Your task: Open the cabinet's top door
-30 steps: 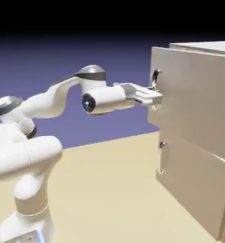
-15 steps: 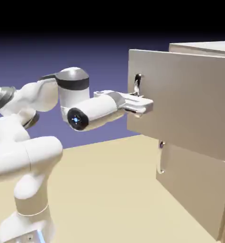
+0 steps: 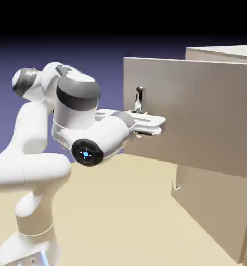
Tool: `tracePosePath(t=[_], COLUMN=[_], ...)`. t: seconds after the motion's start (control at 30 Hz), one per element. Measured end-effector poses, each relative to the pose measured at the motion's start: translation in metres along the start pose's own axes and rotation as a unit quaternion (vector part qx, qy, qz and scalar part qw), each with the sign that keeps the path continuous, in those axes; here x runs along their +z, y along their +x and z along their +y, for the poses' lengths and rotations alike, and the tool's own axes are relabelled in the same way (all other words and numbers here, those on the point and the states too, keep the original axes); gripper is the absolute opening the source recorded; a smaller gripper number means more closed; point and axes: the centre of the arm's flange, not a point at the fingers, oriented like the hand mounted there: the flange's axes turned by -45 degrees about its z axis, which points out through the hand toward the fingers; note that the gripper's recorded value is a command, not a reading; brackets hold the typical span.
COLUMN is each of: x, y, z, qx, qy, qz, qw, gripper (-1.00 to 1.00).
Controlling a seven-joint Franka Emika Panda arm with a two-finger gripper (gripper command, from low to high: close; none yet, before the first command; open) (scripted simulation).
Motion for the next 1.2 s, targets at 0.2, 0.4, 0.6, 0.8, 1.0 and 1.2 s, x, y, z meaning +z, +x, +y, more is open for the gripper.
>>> tracePosePath(t=[0.2, 0.4, 0.6, 0.8, 1.0, 1.2], x=[-0.040, -0.076, -0.109, -0.137, -0.160, -0.182], y=[0.000, 0.000, 0.000, 0.000, 0.000, 0.000], z=[-0.020, -0.043, -0.070, -0.098, -0.128, -0.160], qx=[0.000, 0.000, 0.000, 0.000, 0.000, 0.000], qy=[-0.059, -0.116, -0.171, -0.223, -0.272, -0.320], qz=[0.000, 0.000, 0.000, 0.000, 0.000, 0.000], qw=[0.998, 0.993, 0.985, 0.975, 0.962, 0.948], gripper=[-1.00, -1.00, -1.00, -1.00, -1.00, -1.00])
